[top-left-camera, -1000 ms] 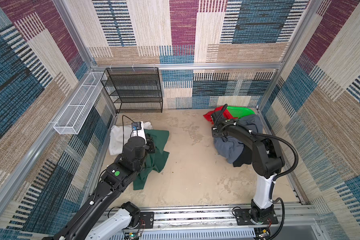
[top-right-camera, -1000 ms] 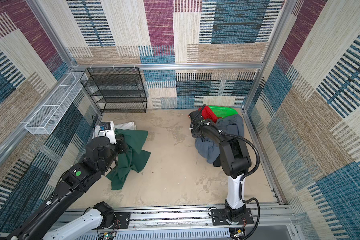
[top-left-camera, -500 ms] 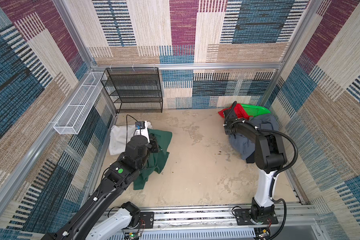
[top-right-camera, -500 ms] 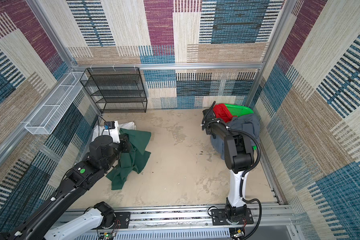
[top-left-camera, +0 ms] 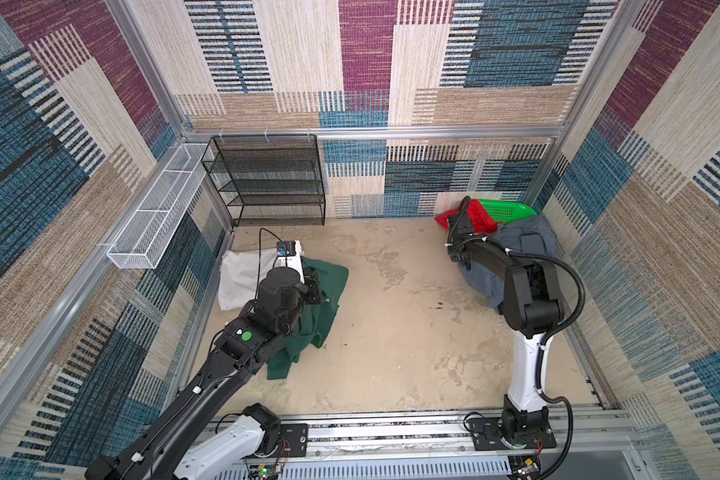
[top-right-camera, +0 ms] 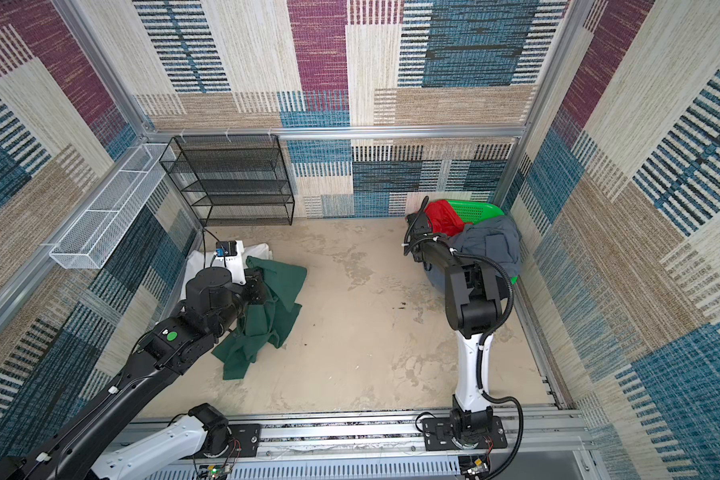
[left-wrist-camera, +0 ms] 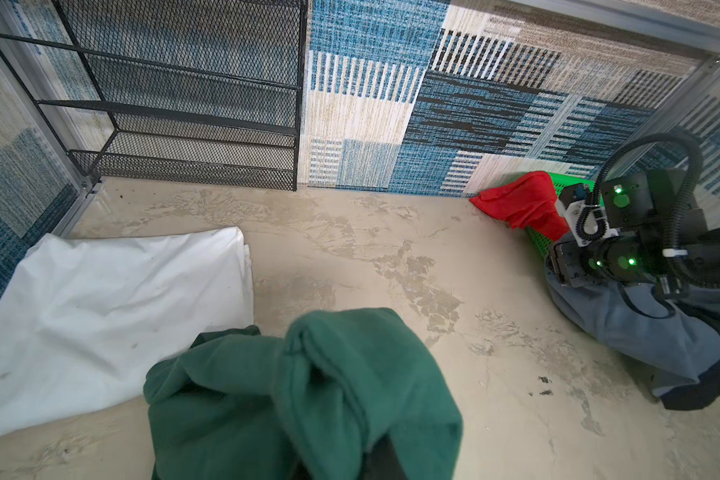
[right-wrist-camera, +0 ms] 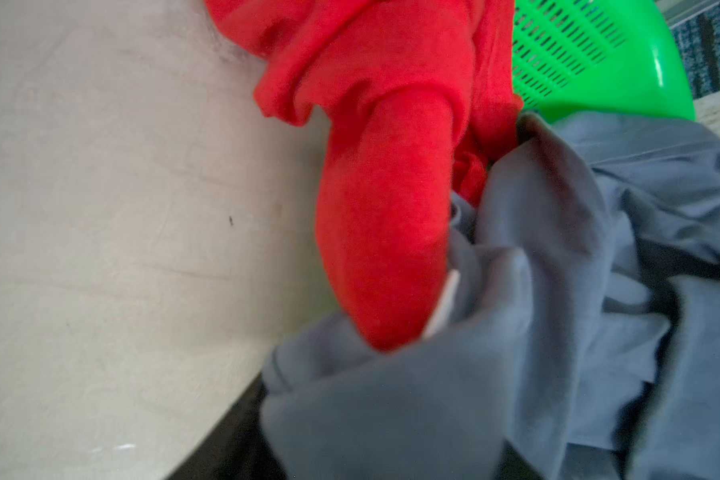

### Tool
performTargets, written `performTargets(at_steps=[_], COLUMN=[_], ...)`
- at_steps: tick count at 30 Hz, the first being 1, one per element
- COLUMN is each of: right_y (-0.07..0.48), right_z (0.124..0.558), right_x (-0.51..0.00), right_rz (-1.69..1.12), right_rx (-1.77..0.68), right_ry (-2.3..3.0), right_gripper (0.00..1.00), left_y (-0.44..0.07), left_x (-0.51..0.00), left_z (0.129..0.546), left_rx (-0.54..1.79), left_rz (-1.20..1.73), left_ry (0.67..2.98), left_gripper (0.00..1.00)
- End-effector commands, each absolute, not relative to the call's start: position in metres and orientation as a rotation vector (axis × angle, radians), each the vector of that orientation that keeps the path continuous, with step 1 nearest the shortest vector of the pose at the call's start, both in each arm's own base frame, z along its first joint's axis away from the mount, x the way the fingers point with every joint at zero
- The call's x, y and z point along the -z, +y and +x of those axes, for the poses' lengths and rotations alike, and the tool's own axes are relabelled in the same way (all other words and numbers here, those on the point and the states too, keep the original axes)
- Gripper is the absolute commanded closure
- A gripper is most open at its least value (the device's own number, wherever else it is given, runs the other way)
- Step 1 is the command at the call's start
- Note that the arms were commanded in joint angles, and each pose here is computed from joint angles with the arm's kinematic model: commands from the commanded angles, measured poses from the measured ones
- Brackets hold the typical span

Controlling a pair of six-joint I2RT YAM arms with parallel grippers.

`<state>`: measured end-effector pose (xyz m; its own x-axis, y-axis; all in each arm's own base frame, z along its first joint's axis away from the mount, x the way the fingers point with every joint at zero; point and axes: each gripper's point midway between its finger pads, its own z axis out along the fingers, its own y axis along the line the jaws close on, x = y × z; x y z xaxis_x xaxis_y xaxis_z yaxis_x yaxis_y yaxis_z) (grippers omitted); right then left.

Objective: Fold and stack the t-shirts

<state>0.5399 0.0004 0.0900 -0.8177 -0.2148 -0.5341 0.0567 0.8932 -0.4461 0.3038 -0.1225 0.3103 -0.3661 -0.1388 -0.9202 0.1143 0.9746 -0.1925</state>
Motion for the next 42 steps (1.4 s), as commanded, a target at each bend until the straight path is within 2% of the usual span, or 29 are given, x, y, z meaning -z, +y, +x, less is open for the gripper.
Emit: performTargets(at_steps=[1, 6, 11, 14, 19, 24, 29, 30, 33, 36, 37, 42], right_y=[0.001, 0.021, 0.065, 0.072, 0.077, 0.085, 0.082, 0.084, 0.092, 0.097, 0.097, 0.105], right_z=[0.540, 0.536, 0.503, 0.476, 0.423, 0.384, 0.363, 0.360, 0.353, 0.348, 0.347, 0.341], right_x=[-0.103, -0.150, -0.176, -0.185, -0.182, -0.158, -0.145, -0.144, -0.146, -0.146, -0.144, -0.134], right_rz=[-0.054, 0.070, 0.079, 0.100, 0.121, 0.140, 0.169, 0.168, 0.157, 0.153, 0.156, 0.141], right_rx=[0.576, 0.330, -0.051, -0.129, -0.263, -0.390, -0.406, -0.421, -0.500, -0.541, -0.545, -0.597], right_ry=[2.441, 2.354, 2.281, 2.233, 2.211, 2.239, 2.252, 2.249, 2.232, 2.236, 2.242, 2.280], right_gripper=[0.01, 0.02, 0.02, 0.02, 0.02, 0.02, 0.02, 0.01, 0.02, 0.02, 0.02, 0.02], left_y=[-0.127, -0.132, -0.158, -0.179, -0.225, -0.267, -0.270, -0.269, -0.271, -0.277, -0.280, -0.289], left_x=[-0.321, -0.319, -0.326, -0.328, -0.337, -0.377, -0.398, -0.395, -0.371, -0.339, -0.330, -0.306], left_z=[0.305, 0.310, 0.324, 0.338, 0.366, 0.375, 0.386, 0.392, 0.414, 0.436, 0.441, 0.449], left_rx=[0.306, 0.332, 0.413, 0.448, 0.534, 0.533, 0.455, 0.417, 0.324, 0.272, 0.266, 0.273], left_rz=[-0.025, -0.035, 0.016, 0.069, 0.157, 0.305, 0.312, 0.311, 0.334, 0.365, 0.378, 0.397], left_ry=[1.896, 1.895, 1.917, 1.958, 1.987, 1.943, 1.881, 1.885, 1.937, 2.021, 2.047, 2.111], left_gripper=[1.00, 1.00, 1.00, 1.00, 1.00, 1.00, 1.00, 0.96, 0.47, 0.05, 0.01, 0.01])
